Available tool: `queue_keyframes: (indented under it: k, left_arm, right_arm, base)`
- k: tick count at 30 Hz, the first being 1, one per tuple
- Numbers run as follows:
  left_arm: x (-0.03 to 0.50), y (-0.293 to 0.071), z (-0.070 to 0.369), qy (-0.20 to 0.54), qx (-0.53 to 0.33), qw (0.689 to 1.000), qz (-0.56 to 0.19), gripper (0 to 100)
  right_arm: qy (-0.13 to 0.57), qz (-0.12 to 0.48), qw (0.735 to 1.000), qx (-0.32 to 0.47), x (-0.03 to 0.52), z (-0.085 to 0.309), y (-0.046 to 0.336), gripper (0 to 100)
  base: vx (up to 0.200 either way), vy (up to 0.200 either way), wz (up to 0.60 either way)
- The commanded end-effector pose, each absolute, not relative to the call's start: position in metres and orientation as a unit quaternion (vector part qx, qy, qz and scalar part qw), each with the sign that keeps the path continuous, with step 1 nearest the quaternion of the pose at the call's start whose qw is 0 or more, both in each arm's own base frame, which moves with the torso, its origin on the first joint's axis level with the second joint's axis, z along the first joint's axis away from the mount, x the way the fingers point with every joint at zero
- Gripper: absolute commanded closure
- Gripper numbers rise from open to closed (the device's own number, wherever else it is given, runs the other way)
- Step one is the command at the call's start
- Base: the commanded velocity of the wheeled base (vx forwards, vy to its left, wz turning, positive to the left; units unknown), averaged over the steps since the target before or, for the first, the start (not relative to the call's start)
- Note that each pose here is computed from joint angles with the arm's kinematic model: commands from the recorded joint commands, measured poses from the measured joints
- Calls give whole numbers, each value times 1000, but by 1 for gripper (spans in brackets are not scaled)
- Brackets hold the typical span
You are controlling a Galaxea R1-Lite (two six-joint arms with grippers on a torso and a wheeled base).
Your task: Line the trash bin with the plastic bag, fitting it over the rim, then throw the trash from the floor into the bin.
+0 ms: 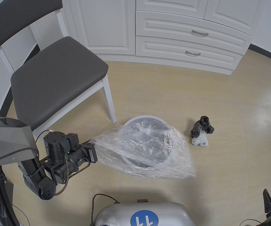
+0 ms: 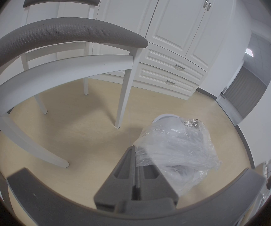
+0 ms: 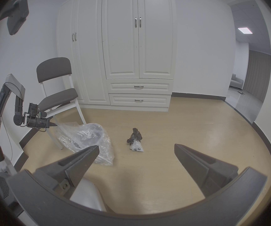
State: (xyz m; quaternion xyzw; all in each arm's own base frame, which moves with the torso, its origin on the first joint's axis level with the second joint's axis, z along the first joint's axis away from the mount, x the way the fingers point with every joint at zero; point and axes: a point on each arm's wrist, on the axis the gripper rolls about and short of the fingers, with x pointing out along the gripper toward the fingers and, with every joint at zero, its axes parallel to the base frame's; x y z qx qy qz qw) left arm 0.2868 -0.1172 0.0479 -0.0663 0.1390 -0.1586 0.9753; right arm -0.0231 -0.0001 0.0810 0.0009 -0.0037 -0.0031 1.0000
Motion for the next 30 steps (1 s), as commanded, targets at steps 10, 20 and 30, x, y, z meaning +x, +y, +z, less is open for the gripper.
queue_keyframes:
  k: [10, 20, 30]
  left_arm:
    - [290, -115, 50, 132, -69, 977, -155, 100]
    - [293, -115, 52, 128, -70, 977, -153, 100]
    - [296, -111, 54, 125, -73, 977, -159, 100]
  right_arm:
    - [-2, -3, 1000, 1, -23, 76, 0, 0]
    - [-2, -3, 1000, 1, -23, 76, 0, 0]
    - [-2, -3, 1000, 1, -23, 76, 0, 0]
  base:
    - [0, 0, 0]
    - [0, 0, 0]
    - [0, 0, 0]
